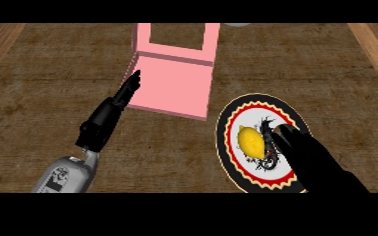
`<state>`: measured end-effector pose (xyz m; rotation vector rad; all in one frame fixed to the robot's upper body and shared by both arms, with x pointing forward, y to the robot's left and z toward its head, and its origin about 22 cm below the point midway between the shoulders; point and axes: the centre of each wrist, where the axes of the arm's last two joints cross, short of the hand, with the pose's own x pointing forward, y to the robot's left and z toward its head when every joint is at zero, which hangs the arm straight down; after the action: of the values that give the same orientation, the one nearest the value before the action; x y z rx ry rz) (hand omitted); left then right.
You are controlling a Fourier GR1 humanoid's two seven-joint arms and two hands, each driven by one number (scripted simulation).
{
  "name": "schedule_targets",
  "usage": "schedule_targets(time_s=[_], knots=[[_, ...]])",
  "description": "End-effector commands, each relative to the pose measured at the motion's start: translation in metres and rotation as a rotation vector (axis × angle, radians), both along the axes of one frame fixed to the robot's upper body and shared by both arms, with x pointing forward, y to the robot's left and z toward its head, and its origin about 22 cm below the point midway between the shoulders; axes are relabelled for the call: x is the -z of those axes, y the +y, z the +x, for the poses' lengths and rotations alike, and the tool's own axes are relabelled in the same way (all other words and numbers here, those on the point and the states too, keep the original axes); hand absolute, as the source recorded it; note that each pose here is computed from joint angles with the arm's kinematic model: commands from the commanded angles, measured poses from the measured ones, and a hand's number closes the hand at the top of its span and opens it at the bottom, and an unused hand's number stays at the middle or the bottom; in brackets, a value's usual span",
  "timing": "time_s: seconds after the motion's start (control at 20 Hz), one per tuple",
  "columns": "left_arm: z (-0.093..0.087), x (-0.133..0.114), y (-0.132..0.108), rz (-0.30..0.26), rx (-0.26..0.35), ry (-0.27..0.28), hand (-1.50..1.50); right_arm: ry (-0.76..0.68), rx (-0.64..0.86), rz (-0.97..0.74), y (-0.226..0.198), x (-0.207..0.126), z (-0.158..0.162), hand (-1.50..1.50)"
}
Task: Pick the lemon from the plate and place it in the cardboard box
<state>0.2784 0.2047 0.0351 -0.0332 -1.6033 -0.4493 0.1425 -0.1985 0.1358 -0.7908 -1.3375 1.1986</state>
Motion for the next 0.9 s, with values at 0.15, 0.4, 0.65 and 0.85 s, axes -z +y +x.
schedule_targets(time_s=[0.15,0.4,0.65,0.85], knots=[[-0.012,-0.004,0.006,0.010,0.011,0.012,0.00,0.049,0.011,0.088,0.029,0.004,0.023,-1.50],[0.016,-0.005,0.013,-0.006,0.002,-0.001,0.00,0.083,0.040,0.039,0.045,0.024,0.047,-1.50],[-0.004,-0.004,0.001,-0.003,0.008,0.006,0.00,0.129,0.067,0.015,0.030,0.036,0.057,-1.50],[0.018,0.005,-0.014,0.000,-0.009,0.010,0.00,0.107,0.052,0.042,0.039,0.042,0.067,-1.50]])
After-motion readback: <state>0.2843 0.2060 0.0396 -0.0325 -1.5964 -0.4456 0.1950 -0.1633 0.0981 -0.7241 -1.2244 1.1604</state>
